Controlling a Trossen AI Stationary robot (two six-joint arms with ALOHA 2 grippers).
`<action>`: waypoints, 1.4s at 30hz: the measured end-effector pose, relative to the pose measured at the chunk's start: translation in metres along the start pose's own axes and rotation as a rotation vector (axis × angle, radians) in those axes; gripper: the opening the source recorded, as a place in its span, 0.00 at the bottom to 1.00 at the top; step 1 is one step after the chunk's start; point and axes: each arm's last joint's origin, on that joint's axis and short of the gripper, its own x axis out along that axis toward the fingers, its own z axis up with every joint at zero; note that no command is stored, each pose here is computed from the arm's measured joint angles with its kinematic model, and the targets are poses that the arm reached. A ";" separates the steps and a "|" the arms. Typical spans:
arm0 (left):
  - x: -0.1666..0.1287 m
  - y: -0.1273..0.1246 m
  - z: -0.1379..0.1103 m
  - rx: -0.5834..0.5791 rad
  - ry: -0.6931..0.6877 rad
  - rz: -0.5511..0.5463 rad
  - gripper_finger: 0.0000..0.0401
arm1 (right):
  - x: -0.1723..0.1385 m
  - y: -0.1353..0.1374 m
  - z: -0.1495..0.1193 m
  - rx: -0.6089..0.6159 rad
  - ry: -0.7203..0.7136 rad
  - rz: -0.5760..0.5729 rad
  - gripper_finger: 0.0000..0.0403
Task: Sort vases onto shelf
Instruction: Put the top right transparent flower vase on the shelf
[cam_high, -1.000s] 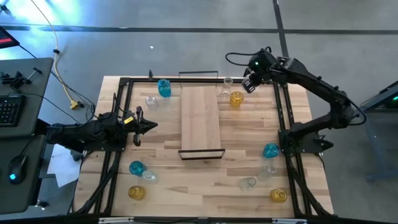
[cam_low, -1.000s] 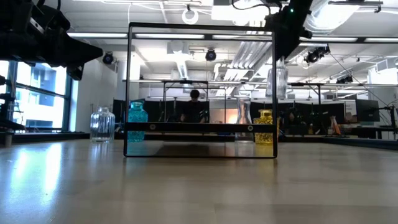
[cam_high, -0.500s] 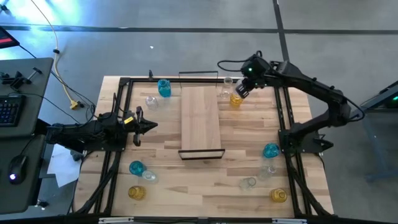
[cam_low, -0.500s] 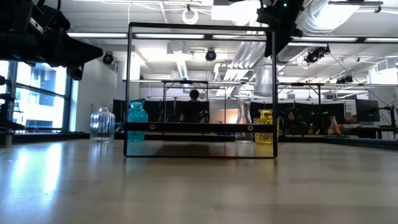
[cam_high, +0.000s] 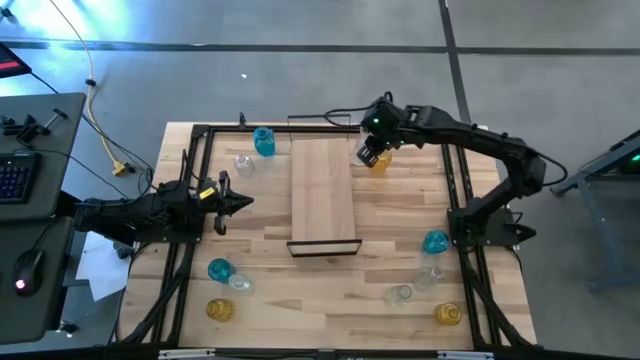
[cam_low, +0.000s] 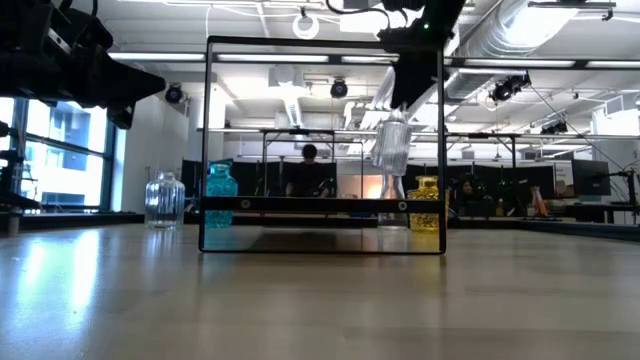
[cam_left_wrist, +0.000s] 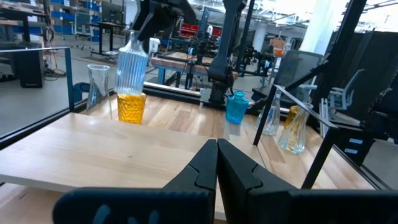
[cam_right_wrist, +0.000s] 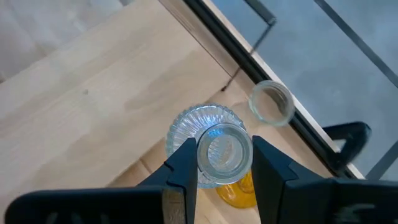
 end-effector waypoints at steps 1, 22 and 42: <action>0.000 0.000 0.000 0.000 0.000 0.000 0.00 | 0.004 0.001 0.001 -0.008 0.000 0.002 0.21; 0.000 0.000 0.000 -0.001 0.000 0.000 0.00 | 0.021 0.007 0.012 -0.093 -0.058 0.054 0.21; 0.000 0.000 0.000 -0.027 -0.001 0.005 0.00 | 0.062 0.012 0.064 -0.181 0.057 0.024 0.21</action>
